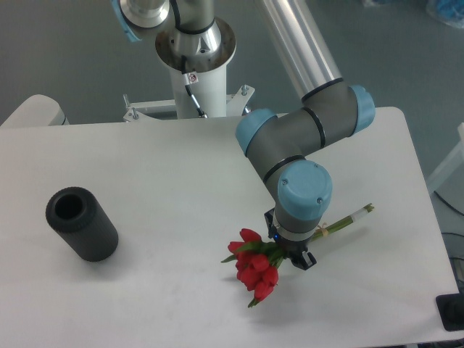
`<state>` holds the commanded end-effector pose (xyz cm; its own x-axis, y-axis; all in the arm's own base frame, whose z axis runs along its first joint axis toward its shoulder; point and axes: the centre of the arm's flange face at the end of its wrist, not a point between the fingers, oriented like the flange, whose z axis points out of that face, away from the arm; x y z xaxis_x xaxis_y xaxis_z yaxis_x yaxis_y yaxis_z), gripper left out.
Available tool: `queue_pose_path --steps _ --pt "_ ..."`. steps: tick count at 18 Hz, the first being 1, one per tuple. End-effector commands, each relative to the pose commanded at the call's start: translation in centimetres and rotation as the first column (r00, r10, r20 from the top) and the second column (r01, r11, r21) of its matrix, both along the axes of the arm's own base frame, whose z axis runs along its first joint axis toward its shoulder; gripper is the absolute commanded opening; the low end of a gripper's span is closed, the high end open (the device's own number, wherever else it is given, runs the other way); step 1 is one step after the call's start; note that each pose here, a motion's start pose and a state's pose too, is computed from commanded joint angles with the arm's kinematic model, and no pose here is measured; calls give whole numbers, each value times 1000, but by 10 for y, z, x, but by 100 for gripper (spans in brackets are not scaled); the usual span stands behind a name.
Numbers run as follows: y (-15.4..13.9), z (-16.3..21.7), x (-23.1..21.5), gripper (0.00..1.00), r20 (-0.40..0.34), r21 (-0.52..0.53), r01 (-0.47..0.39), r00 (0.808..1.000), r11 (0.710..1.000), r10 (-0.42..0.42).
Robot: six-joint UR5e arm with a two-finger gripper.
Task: Place the flowers on the table
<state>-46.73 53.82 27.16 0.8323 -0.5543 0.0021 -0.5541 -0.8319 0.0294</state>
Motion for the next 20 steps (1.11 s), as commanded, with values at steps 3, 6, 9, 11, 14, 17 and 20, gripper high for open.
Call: queue_pose_path --steps 3,6,9,11,14,17,20 --pt "0 1 0 5 -2 2 0 1000 1000 0" --pt "-1 2 -1 6 -3 2 -11 1000 1000 11" --pt "0 1 -1 5 -1 3 -52 999 999 52" --pt "-3 -4 -1 5 5 -3 -87 996 996 87" --pt "-10 -12 1 4 21 -9 -131 991 991 132" --pt "-11 -11 1 4 16 -10 -175 984 984 175" --pt "-21 -8 -2 4 16 -14 -201 979 980 201"
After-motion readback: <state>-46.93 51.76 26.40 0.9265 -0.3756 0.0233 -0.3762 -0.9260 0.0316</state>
